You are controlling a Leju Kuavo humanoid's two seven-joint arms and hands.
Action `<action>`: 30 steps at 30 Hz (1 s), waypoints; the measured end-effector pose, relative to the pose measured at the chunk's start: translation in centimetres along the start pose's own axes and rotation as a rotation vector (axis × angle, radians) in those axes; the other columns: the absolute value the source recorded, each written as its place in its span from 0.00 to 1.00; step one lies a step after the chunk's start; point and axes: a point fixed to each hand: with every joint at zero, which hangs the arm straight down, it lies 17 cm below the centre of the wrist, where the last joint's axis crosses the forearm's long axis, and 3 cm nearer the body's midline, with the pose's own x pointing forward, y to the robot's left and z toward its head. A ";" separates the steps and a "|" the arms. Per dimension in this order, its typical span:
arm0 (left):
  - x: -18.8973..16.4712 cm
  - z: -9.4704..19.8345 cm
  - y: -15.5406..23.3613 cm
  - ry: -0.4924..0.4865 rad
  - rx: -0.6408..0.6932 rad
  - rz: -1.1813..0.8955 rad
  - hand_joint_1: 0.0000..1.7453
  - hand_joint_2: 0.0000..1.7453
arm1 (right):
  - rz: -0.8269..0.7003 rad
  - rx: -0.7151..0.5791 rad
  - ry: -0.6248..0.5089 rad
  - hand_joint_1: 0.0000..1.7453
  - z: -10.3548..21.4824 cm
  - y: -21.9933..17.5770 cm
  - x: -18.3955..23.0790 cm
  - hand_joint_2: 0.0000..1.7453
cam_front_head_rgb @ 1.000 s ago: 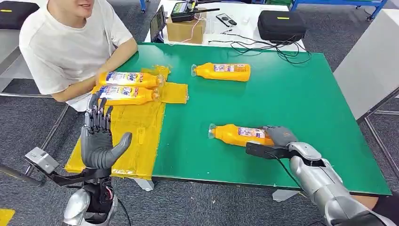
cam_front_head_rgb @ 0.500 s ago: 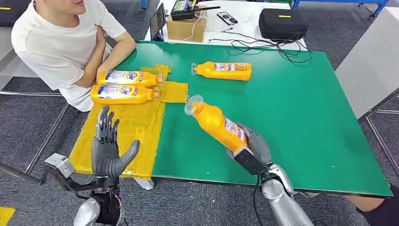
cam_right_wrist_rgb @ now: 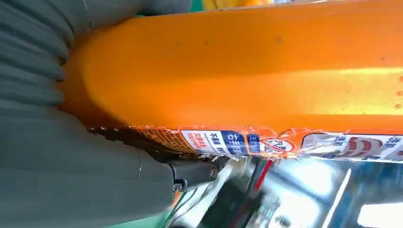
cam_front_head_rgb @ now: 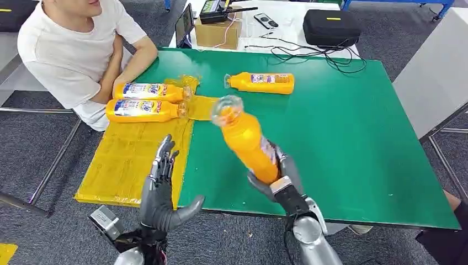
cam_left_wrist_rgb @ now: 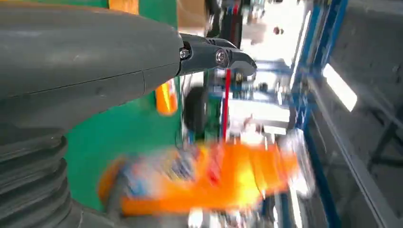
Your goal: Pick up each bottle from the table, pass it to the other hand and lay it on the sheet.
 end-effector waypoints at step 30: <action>-2.5 -0.8 -0.6 0.063 -0.040 0.091 1.00 1.00 | 0.100 0.360 -0.235 0.00 -1.7 14.6 7.4 1.00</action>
